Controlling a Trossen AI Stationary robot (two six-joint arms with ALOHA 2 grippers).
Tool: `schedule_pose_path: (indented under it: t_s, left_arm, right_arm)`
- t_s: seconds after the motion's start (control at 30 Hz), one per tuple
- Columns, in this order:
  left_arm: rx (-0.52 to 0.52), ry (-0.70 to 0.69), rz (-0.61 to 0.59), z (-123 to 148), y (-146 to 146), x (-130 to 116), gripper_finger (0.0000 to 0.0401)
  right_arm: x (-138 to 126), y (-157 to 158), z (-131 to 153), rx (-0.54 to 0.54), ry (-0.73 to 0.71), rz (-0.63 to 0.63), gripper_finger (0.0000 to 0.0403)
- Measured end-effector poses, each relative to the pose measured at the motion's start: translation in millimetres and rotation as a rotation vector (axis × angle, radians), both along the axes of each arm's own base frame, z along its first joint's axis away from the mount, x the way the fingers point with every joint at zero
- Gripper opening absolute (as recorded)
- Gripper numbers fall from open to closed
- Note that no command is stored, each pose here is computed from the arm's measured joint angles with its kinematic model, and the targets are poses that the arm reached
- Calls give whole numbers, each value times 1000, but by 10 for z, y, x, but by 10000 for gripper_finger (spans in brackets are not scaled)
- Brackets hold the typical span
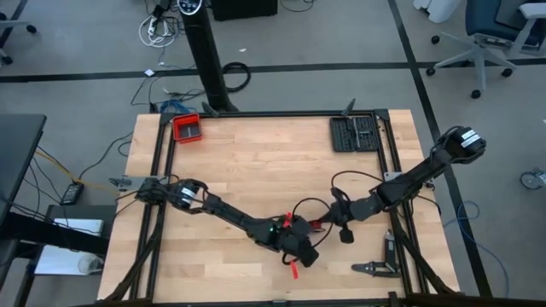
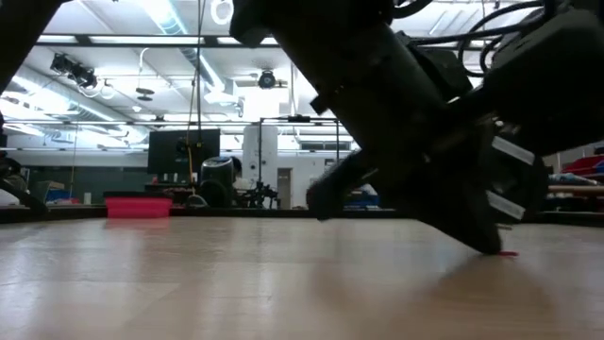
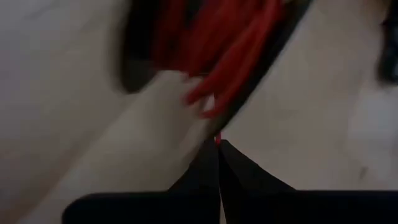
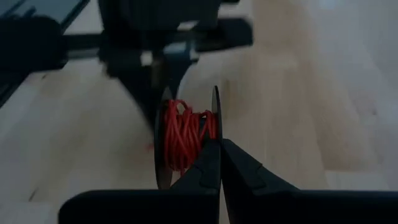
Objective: Coil cords
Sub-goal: Coil the red wire onto the spool
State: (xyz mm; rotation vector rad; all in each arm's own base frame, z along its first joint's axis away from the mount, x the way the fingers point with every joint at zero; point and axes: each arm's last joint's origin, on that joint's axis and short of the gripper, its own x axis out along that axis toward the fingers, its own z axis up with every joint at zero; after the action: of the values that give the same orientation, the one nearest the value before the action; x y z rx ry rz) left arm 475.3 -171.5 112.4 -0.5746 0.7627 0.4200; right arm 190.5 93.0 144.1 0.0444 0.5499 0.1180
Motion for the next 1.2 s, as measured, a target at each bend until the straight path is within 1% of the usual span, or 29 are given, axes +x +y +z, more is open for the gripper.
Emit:
schedule_pose_path:
  t_s: [0.23, 0.43, 0.63, 0.77, 0.87, 1.0, 1.1, 1.2]
  left_arm:
    - [110, 114, -52, 105, 67, -116, 0]
    - [138, 145, -80, 188, 89, -159, 0]
    - [161, 179, -116, 353, 121, -232, 0]
    - [157, 150, -113, 568, 136, -272, 0]
    - [168, 113, -119, 672, 138, -267, 0]
    - [192, -8, -144, 817, 126, -191, 0]
    - [240, -73, -165, 870, 142, -129, 0]
    - [296, -103, -168, 901, 199, -84, 0]
  right_arm:
    - [-48, 2, -59, -18, 74, 18, 0]
    - [-51, -3, -67, -19, 85, 29, 0]
    - [-54, -8, -76, -30, 97, 23, 0]
    - [-52, -18, -79, -32, 100, 18, 0]
    - [-51, -19, -80, -33, 101, 18, 0]
    - [-49, -17, -79, -32, 96, 19, 0]
    - [-44, -15, -73, -32, 86, 23, 0]
    - [-34, -8, -58, -25, 68, 30, 0]
